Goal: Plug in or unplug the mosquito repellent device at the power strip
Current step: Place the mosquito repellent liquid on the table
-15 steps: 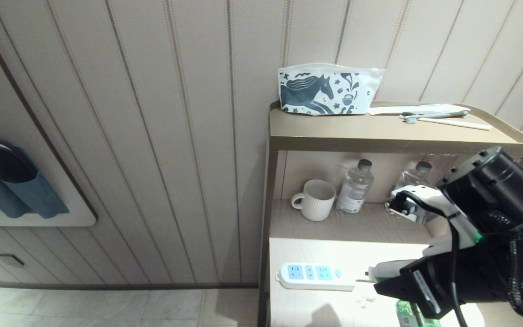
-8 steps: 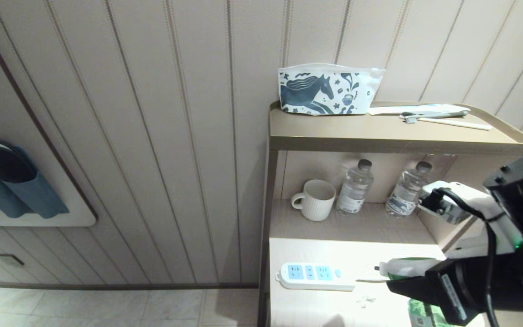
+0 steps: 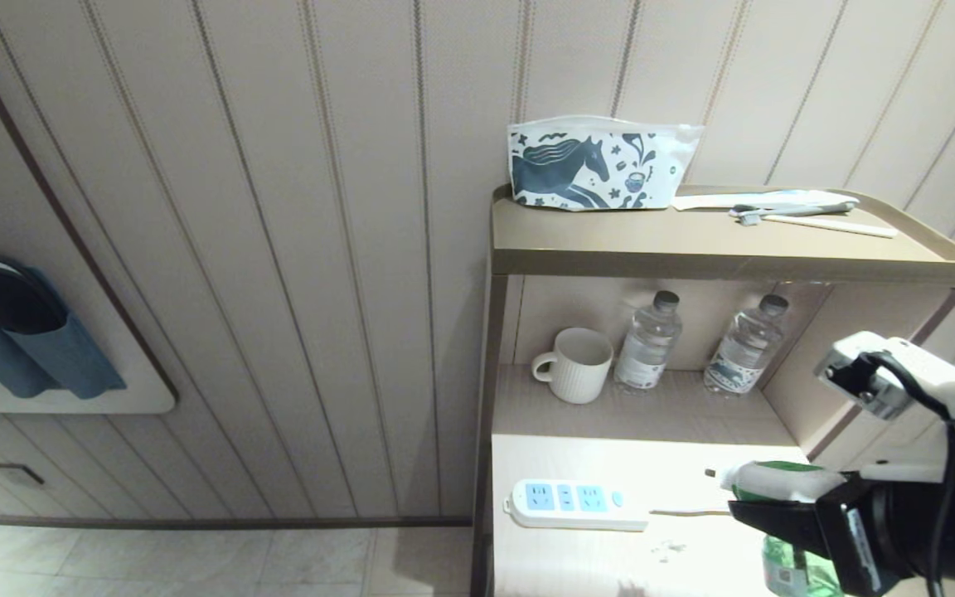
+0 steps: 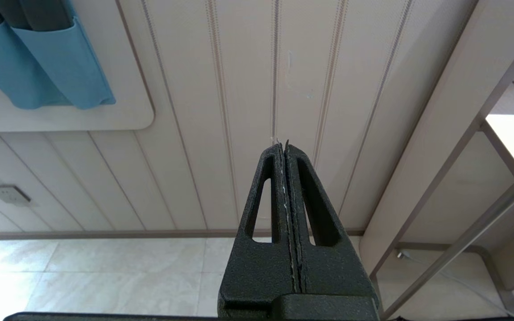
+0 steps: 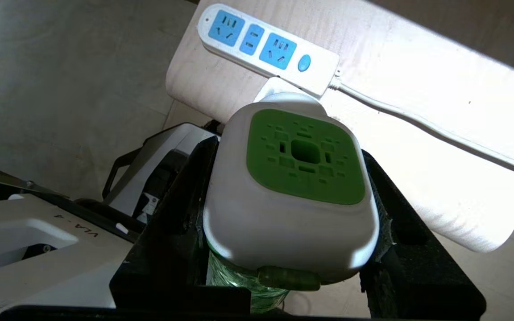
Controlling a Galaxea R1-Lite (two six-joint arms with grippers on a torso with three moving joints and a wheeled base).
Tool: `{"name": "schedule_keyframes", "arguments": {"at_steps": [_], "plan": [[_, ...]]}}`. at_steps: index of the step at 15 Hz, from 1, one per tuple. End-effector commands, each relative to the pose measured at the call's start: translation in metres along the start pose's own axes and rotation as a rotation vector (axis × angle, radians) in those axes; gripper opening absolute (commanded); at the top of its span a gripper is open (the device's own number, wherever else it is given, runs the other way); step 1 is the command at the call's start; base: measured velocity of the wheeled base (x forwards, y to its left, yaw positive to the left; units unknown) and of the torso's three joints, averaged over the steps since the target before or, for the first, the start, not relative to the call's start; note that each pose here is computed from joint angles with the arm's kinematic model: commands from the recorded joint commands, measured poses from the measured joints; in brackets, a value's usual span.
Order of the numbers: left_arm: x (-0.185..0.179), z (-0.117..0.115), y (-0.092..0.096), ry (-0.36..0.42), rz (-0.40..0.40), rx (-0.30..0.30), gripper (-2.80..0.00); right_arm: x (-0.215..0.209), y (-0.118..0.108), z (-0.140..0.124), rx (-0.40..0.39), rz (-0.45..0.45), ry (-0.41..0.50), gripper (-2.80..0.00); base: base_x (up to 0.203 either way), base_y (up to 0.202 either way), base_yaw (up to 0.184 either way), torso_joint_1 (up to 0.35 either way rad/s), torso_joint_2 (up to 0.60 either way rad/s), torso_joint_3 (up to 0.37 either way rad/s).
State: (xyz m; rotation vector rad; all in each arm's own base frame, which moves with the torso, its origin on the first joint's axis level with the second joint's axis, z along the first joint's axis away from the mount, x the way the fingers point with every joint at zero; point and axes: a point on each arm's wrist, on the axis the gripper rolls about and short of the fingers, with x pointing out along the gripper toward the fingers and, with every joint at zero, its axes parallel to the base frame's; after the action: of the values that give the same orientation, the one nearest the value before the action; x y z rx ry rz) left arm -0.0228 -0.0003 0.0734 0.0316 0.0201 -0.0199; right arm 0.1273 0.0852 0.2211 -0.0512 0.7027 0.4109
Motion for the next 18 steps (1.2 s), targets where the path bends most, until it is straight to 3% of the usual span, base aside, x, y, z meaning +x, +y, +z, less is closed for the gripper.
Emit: {"name": "schedule_keyframes", "arguments": {"at_steps": [1,5,8,11,14,16,18], "plan": [[0.000,0.000,0.000,0.004,0.001,-0.003,-2.80,-0.005,-0.003,-0.007,0.006,-0.010,-0.020,-2.80,0.000,0.000,0.000,0.000,0.00,0.000],[0.000,0.000,0.000,0.004,0.000,-0.003,-2.80,-0.021,-0.014,-0.013,0.039,-0.061,-0.128,-2.80,0.000,0.000,0.000,0.000,0.00,0.000],[0.000,0.000,0.000,0.004,0.000,-0.003,-2.80,-0.026,-0.030,-0.017,0.080,-0.205,-0.166,-2.80,0.000,0.000,0.000,0.000,0.00,0.000],[0.000,0.000,0.000,0.004,0.000,-0.003,-2.80,-0.036,-0.034,-0.021,0.022,-0.244,-0.364,-2.80,0.000,0.000,0.000,0.000,0.00,0.000],[0.000,0.000,0.000,0.004,0.000,-0.003,-2.80,-0.040,-0.045,-0.020,0.063,-0.420,-0.499,-2.80,0.000,0.000,0.000,0.000,0.00,0.000],[0.000,0.000,0.000,0.004,0.000,-0.003,-2.80,-0.041,-0.050,-0.018,0.084,-0.523,-0.553,-2.80,0.000,0.000,0.000,0.000,0.00,0.000],[0.000,0.000,0.000,0.004,0.000,-0.003,-2.80,-0.040,-0.049,-0.022,0.082,-0.520,-0.559,-2.80,0.000,0.000,0.000,0.000,0.00,0.000]]}}
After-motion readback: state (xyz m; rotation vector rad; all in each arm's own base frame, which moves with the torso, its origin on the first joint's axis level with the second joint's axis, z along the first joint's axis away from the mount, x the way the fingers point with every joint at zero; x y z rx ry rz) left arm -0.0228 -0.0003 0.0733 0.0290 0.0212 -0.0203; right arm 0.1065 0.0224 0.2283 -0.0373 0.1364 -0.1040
